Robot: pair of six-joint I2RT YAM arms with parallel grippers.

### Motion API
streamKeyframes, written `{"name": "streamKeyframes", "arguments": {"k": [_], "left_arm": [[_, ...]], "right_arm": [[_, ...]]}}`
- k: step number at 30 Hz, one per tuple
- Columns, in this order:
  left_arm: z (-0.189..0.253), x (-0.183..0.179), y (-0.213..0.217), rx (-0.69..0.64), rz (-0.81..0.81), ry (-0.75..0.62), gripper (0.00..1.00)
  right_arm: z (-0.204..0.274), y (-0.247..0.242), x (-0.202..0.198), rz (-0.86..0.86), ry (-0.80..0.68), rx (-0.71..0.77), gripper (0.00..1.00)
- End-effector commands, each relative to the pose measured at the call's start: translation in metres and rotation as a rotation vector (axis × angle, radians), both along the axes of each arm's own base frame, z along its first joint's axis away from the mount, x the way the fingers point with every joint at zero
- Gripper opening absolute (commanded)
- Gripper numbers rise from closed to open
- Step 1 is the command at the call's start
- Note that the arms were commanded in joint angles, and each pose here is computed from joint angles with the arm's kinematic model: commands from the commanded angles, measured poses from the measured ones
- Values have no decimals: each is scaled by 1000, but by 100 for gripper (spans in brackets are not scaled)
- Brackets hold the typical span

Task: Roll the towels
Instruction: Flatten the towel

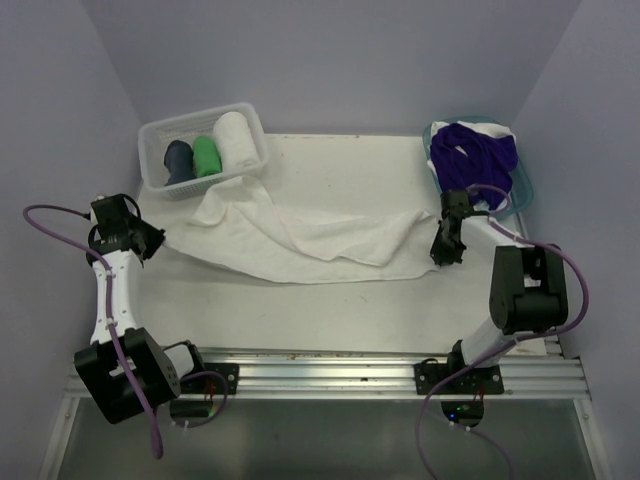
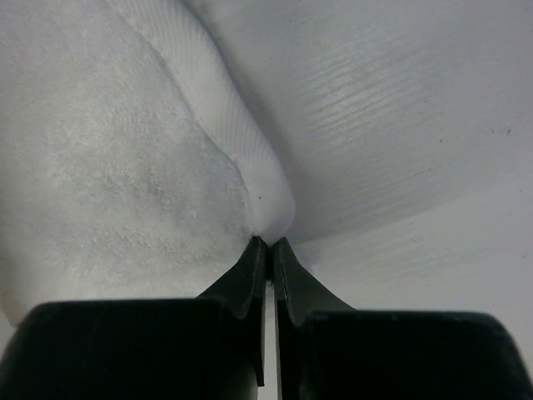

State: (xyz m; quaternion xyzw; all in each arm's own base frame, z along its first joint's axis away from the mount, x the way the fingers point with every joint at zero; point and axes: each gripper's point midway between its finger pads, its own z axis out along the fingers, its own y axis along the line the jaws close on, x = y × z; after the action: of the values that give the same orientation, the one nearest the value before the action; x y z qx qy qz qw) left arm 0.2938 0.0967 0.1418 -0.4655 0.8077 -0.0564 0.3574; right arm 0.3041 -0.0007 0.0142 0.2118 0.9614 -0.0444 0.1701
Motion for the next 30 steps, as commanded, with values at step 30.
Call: {"name": "streamKeyframes", "arguments": {"k": [30], "left_arm": [[373, -17, -54, 191, -209, -829, 0]], "right_arm": [[453, -49, -69, -189, -1070, -161, 0]]}}
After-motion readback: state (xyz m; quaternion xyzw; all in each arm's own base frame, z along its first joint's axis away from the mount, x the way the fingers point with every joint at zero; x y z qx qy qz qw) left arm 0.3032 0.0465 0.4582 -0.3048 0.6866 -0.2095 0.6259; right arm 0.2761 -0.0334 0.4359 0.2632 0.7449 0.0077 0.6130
